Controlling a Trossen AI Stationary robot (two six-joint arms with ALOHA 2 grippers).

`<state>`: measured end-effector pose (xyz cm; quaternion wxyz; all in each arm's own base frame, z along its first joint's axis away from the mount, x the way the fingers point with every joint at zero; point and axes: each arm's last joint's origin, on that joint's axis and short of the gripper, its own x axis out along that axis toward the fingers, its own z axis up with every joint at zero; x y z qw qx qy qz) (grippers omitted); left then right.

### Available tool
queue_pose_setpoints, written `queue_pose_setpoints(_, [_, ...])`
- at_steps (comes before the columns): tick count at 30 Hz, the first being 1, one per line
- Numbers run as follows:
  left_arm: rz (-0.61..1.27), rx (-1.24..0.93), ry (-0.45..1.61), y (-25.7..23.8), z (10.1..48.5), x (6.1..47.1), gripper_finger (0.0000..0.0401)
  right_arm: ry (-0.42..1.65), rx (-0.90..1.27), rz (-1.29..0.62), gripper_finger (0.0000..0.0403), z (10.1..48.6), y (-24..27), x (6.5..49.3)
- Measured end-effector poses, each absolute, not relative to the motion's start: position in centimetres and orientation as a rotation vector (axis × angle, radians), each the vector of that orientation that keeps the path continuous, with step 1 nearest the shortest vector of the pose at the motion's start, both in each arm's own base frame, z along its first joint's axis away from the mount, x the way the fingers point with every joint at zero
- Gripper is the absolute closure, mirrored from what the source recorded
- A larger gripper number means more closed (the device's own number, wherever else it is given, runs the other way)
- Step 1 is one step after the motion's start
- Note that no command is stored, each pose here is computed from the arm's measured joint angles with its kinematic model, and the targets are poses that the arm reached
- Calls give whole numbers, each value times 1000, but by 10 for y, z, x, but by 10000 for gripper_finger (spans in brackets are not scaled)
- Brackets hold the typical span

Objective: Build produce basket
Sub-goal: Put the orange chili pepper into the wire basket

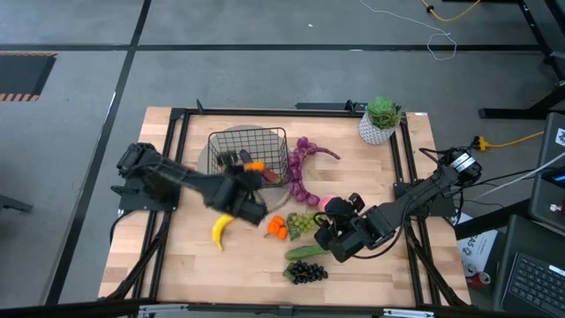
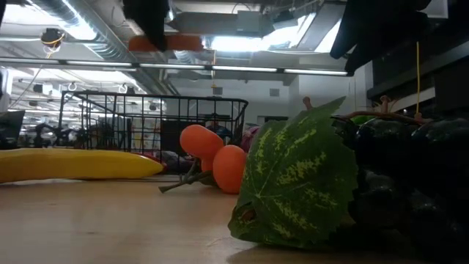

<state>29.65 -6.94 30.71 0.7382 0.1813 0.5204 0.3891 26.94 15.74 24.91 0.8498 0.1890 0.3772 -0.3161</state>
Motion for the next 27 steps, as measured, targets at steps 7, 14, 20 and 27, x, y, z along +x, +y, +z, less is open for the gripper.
queue_pose_setpoints(7, [975,273,1265,-9,304,295,361,789,404,-663,182,249,158,270])
queue_pose_setpoints(14, [1071,206,1363,28,289,288,360,785,408,-661,182,249,158,271])
queue_pose_setpoints(20, [1181,187,1340,43,271,283,336,784,407,-662,182,249,158,271])
queue_pose_setpoints(27, [1162,141,1345,41,259,284,261,784,407,-662,182,249,158,271])
